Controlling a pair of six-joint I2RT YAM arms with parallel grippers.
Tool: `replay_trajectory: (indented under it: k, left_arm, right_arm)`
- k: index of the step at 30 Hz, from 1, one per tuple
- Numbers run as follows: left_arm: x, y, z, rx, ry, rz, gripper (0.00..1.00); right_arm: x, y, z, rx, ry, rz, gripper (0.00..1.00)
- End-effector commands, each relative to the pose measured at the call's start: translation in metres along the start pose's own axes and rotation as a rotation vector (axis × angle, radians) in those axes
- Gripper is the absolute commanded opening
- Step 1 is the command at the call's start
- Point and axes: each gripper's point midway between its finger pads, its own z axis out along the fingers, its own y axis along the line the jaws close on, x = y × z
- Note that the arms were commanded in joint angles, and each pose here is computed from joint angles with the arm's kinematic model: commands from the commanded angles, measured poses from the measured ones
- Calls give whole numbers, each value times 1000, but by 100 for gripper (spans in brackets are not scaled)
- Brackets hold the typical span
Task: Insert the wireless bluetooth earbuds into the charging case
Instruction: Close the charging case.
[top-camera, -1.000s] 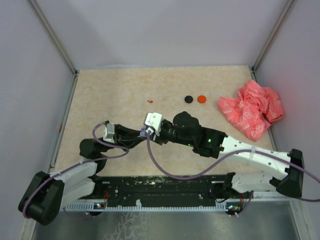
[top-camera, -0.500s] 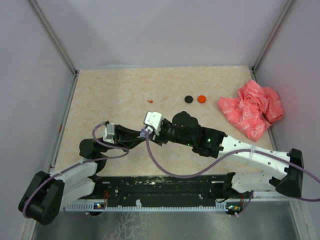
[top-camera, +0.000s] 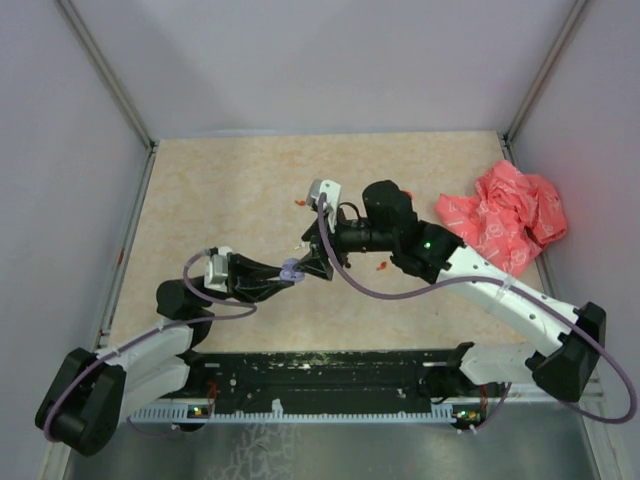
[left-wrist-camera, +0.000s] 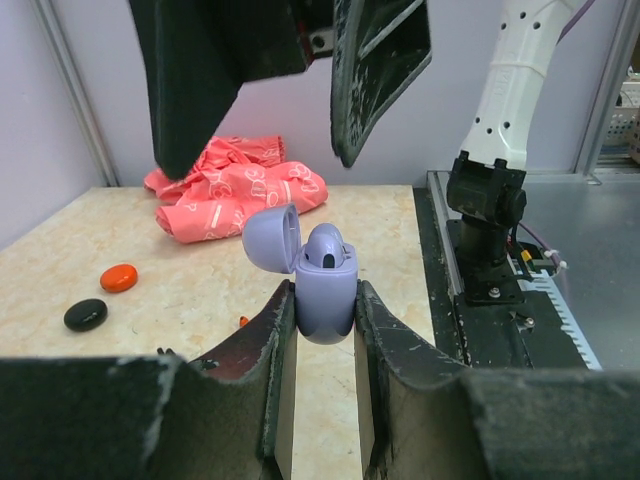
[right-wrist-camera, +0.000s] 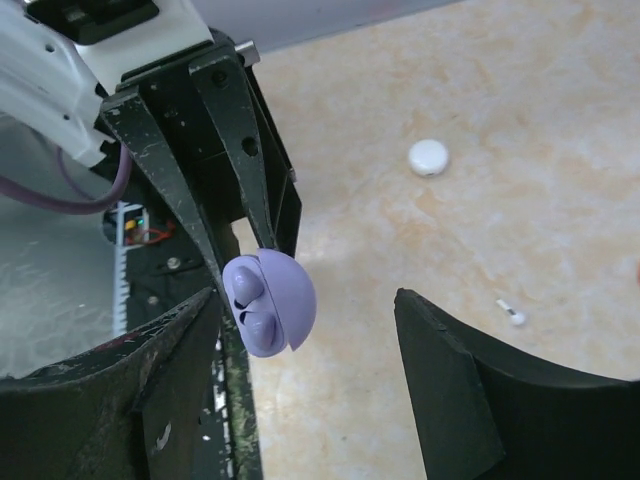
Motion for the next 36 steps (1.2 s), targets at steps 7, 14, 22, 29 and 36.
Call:
replay_trajectory:
  k: [7,14,22,29,36]
  left_arm:
    - [-11,-4,1,29,-20,55,0]
    - [-5,4,1,-18,-10,26,0]
    - [-1,12,0,-56,2,7,0]
    - [4,23,0,-122,14,-62,0]
    - [35,50,-8,-329,138,-338,0]
  right_arm:
    - [-4,27,18,-273,1,160,72]
    - [-10,40,9,-338,-23,136,69]
    - [-26,56,-16,-396,-100,60,67]
    - [-22,7,-15,-81,-103,67,67]
    - [18,-70,-37,424,-69,134,67]
